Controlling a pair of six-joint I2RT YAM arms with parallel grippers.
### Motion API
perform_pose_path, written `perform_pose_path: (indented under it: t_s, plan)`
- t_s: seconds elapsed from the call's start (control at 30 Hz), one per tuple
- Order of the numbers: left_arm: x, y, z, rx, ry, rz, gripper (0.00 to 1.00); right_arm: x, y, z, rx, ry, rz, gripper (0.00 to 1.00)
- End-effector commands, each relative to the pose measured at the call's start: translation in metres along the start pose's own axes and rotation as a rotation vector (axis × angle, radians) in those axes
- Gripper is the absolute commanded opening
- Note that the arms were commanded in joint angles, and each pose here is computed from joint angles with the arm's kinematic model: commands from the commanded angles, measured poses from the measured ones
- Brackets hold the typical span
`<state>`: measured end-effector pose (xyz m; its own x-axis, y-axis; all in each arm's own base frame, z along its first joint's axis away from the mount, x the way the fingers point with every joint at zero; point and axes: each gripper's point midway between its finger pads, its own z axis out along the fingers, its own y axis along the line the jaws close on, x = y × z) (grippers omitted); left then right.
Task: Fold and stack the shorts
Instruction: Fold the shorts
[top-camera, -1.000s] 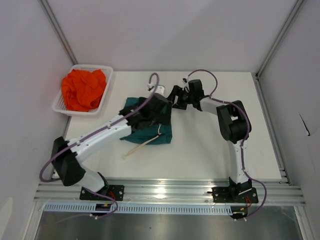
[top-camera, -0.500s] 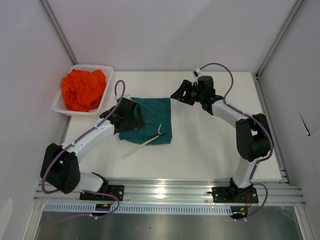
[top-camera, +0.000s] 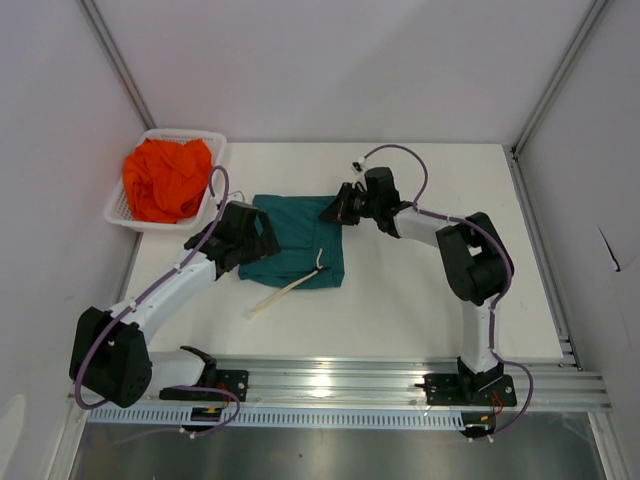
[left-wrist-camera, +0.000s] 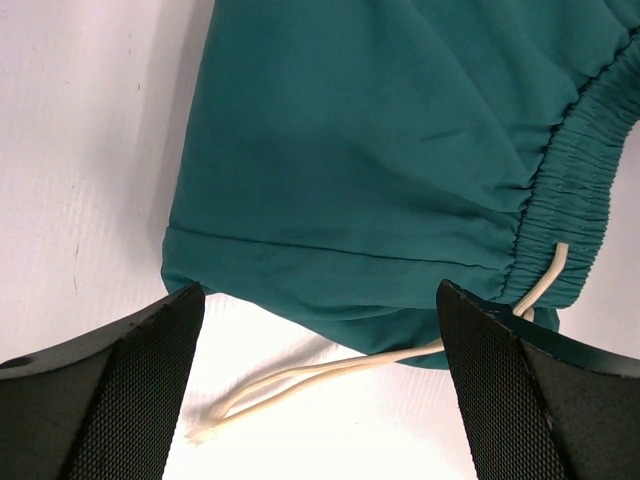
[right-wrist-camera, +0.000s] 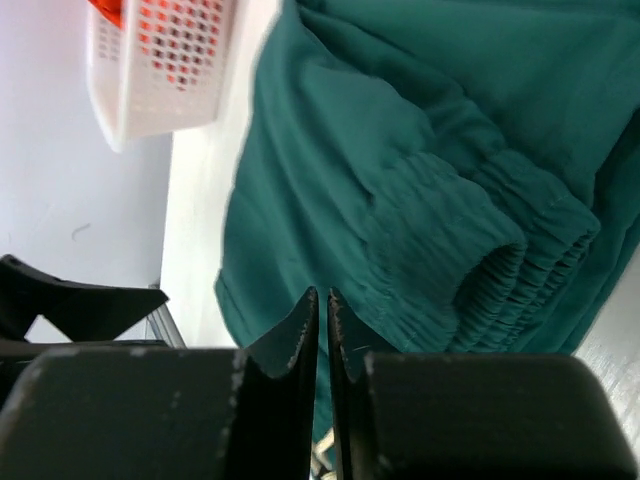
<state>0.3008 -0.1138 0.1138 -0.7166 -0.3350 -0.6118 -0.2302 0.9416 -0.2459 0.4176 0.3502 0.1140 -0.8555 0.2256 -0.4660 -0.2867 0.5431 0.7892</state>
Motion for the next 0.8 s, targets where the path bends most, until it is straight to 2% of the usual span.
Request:
perform_pose_path:
  t_s: [0.0, 0.17, 0.4, 0.6, 0.77]
  plan:
    - [0.002, 0.009, 0.009, -0.023, -0.005, -0.035, 0.98, -0.002, 0.011, 0.015, -0.064, -0.001, 0.012, 0.08]
    - [0.011, 0.025, 0.021, -0.033, 0.000, -0.087, 0.97, 0.005, -0.031, 0.028, 0.036, -0.027, 0.080, 0.00]
    - [0.023, 0.040, 0.034, -0.059, 0.018, -0.096, 0.95, 0.005, -0.065, 0.040, 0.102, 0.004, 0.089, 0.00]
    - [0.034, 0.037, 0.049, -0.038, 0.048, -0.102, 0.93, -0.013, -0.061, 0.044, 0.104, 0.011, 0.043, 0.02]
    - [0.033, 0.028, 0.054, 0.015, 0.028, -0.135, 0.91, -0.023, -0.052, 0.046, 0.095, 0.007, 0.008, 0.04]
